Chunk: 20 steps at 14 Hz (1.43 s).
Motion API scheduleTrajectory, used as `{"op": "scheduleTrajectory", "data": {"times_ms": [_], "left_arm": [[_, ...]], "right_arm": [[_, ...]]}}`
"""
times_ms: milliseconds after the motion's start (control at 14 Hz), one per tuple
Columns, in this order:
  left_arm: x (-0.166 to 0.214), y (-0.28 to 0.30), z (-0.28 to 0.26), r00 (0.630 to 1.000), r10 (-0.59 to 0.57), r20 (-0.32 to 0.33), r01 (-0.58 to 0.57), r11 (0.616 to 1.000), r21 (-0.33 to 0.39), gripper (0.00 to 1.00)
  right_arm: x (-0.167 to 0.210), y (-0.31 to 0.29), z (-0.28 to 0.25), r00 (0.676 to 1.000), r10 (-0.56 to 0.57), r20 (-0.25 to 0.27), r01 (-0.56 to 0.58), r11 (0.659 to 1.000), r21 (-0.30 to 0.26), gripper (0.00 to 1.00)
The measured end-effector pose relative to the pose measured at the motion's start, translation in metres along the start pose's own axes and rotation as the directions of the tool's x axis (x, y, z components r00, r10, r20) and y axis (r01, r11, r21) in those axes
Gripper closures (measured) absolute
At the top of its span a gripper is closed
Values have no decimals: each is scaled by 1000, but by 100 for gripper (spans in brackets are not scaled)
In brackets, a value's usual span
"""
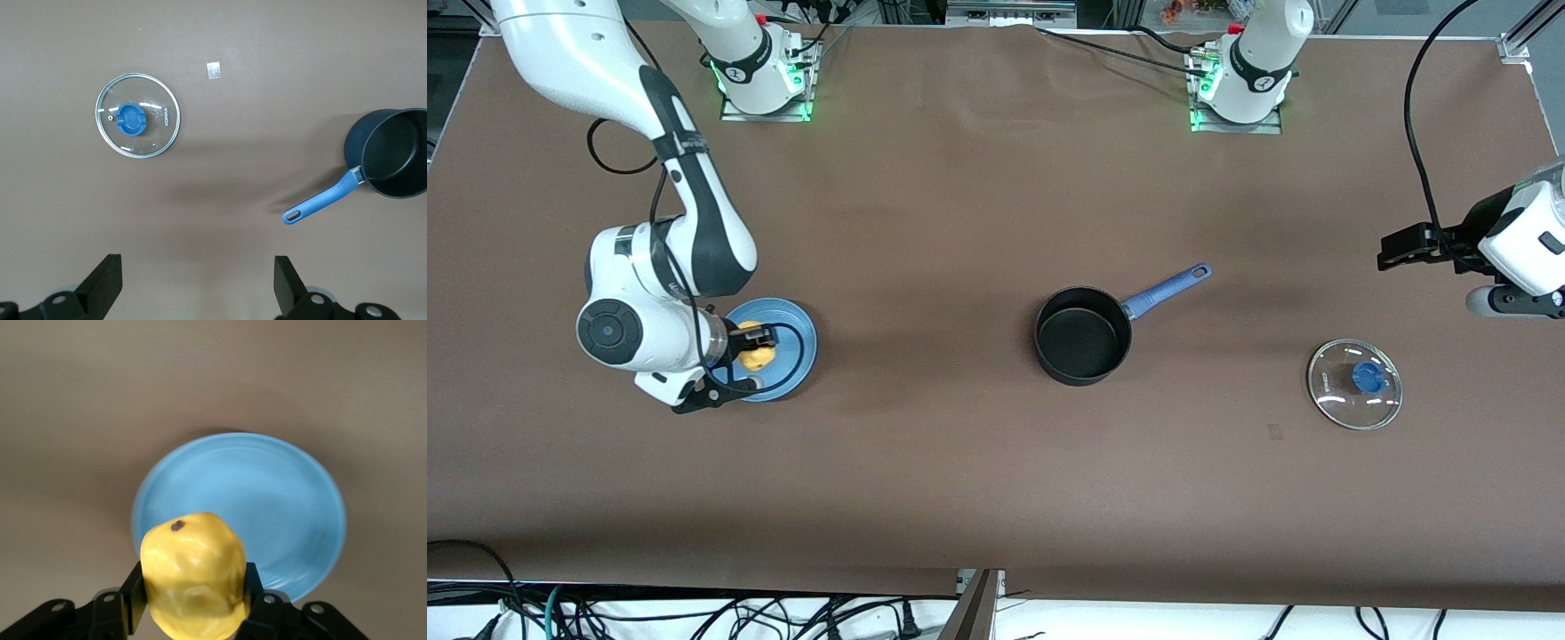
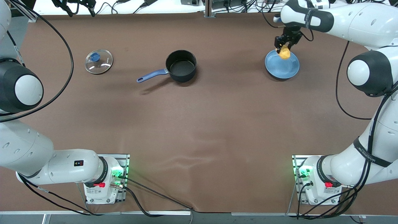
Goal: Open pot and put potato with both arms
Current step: 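Lift the potato with the right gripper and carry it over the saucepan, then lower the potato into the saucepan and open the right gripper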
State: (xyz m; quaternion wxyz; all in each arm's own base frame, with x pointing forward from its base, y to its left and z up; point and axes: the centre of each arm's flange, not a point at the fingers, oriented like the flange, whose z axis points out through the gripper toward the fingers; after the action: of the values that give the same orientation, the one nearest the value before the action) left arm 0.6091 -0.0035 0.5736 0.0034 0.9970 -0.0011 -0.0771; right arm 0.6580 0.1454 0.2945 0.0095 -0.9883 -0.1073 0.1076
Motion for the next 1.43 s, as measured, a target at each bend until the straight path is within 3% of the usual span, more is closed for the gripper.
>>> {"op": "scheduleTrajectory", "data": {"times_ms": [286, 500, 643, 1071, 1214, 1429], "left_arm": [[0, 0, -1, 1000, -1, -3, 1, 1000, 0, 0], [0, -2, -2, 1000, -3, -5, 3, 1000, 0, 0], [0, -2, -3, 1000, -4, -8, 4, 1000, 0, 0], [0, -4, -4, 1000, -7, -9, 7, 1000, -1, 0], [0, -5, -4, 1000, -8, -9, 8, 1000, -1, 0], [0, -5, -4, 1000, -8, -9, 8, 1000, -1, 0]], "right_arm": [[-5, -132, -15, 989, 148, -8, -148, 988, 42, 40], [-17, -243, -26, 974, 225, 1, -223, 964, 146, 40], [-24, -297, -39, 959, 282, 16, -278, 930, 242, 40], [-48, -435, -12, 864, 499, -61, -413, 773, 482, 40], [-57, -470, 15, 843, 533, -74, -418, 735, 534, 40], [-49, -476, 38, 830, 551, -84, -421, 718, 555, 36]]}}
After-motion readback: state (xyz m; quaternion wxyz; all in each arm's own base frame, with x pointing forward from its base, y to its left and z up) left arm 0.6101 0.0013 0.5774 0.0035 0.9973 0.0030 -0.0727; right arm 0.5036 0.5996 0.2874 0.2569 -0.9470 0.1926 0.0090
